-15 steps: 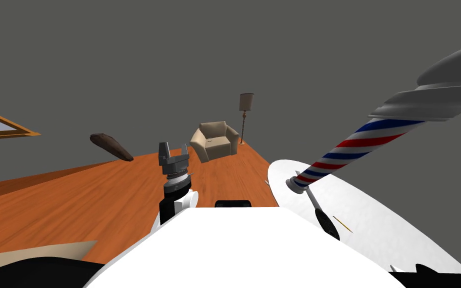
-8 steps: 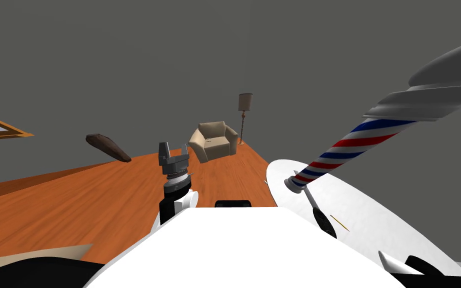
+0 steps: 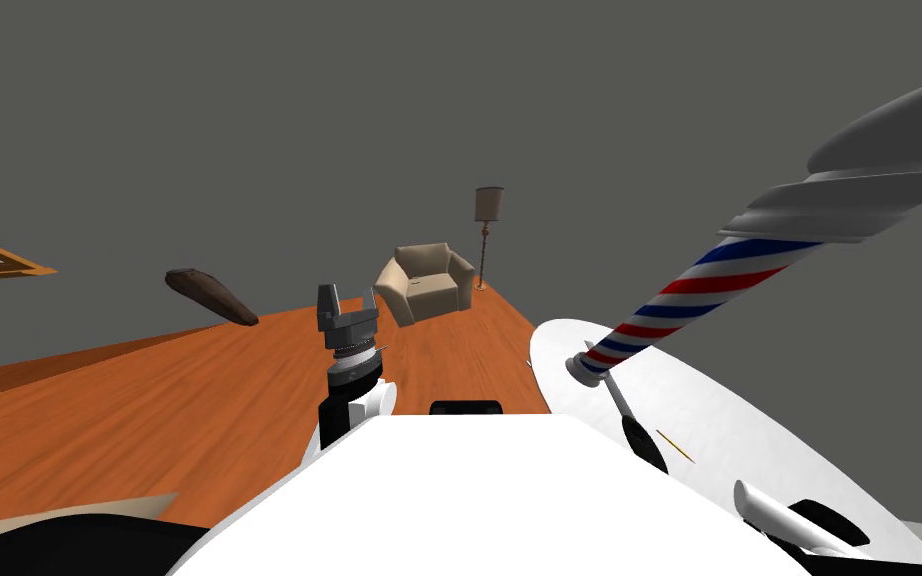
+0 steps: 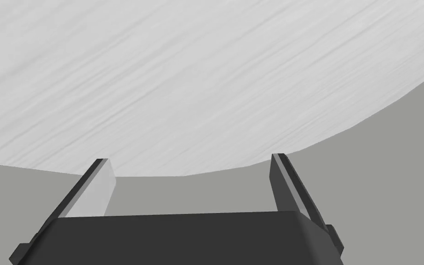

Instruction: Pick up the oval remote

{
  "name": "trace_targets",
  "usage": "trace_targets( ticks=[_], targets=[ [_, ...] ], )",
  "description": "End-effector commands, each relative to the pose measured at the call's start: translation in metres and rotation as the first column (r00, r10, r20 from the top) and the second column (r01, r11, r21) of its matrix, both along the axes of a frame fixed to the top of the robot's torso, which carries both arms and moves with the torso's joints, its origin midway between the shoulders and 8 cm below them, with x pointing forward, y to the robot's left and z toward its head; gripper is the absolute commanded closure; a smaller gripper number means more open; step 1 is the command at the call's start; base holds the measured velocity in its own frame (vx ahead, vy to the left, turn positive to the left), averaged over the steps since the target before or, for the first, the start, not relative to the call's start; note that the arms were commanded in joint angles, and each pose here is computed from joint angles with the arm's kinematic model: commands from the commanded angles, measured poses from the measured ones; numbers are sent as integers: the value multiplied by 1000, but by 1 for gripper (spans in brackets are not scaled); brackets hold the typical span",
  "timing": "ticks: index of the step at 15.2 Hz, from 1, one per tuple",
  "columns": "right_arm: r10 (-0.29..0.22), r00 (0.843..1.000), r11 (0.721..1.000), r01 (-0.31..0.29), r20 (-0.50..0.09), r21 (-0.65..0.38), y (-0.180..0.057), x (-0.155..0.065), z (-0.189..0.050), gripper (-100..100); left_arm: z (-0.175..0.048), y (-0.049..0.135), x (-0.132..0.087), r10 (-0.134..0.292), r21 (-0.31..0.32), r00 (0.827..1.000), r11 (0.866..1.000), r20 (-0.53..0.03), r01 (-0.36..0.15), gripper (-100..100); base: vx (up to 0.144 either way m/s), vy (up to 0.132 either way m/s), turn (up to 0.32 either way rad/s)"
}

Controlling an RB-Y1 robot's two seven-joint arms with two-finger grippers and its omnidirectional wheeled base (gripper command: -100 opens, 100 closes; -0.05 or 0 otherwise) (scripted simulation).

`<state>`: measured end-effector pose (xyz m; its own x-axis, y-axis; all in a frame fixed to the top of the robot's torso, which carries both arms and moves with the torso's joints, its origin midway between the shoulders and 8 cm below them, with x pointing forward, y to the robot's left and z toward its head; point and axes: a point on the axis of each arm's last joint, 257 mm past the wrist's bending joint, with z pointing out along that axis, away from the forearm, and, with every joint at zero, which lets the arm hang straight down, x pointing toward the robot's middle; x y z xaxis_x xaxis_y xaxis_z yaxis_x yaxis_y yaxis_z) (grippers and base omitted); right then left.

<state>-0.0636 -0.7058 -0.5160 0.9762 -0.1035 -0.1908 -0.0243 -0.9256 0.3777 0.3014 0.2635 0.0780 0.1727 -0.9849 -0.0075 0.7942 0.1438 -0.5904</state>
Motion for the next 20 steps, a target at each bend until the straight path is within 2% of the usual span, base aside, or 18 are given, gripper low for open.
trace_targets(
  ticks=[1,2,3,4,5,6,7,8,10,12,13,15,16,18,20],
  targets=[
    [-38,998,999,37,44,25,10,14,-7,-100,0,0,0,0,0,1000,1000,0,0,0,28,-56,-11],
    [-74,994,996,69,86,50,19,28,-13,-100,0,0,0,0,0,1000,1000,0,0,0,31,-58,3],
    [-74,994,996,69,86,50,19,28,-13,-100,0,0,0,0,0,1000,1000,0,0,0,22,-58,-9],
    [-49,993,998,46,107,37,13,41,-9,-100,0,0,0,0,0,1000,1000,0,0,0,11,-46,-5],
    [-45,993,998,42,113,36,12,46,-9,-100,0,0,0,0,0,1000,1000,0,0,0,3,-27,1],
    [-54,993,998,50,104,40,14,40,-10,-100,0,0,0,0,0,1000,1000,0,0,0,0,-10,9],
    [-67,993,997,63,92,47,17,32,-12,-100,0,0,0,0,0,1000,1000,0,0,0,0,0,0],
    [-132,979,988,117,157,98,35,54,-22,-100,0,0,0,0,0,1000,1000,0,0,0,13,-31,-16],
    [-132,979,988,118,158,98,35,54,-22,-100,0,0,0,0,0,1000,1000,0,0,0,24,-59,-8],
    [-175,961,979,147,212,141,48,77,-29,-100,0,0,0,0,0,1000,1000,0,0,0,23,-52,0],
    [-196,962,974,168,191,152,54,64,-33,-100,0,0,0,0,0,1000,1000,0,0,0,26,-59,14],
    [-175,961,979,147,212,141,48,77,-29,-100,0,0,0,0,0,1000,1000,0,0,0,17,-33,0],
    [-204,947,971,164,249,173,58,94,-33,-100,0,0,0,0,0,1000,1000,0,0,0,20,-31,-6],
    [-189,946,975,149,264,164,54,103,-30,-100,0,0,0,0,0,1000,1000,0,0,0,20,-34,0],
    [-199,947,972,159,254,170,57,97,-32,-100,0,0,0,0,0,1000,1000,0,0,0,5,-13,5]
  ],
)
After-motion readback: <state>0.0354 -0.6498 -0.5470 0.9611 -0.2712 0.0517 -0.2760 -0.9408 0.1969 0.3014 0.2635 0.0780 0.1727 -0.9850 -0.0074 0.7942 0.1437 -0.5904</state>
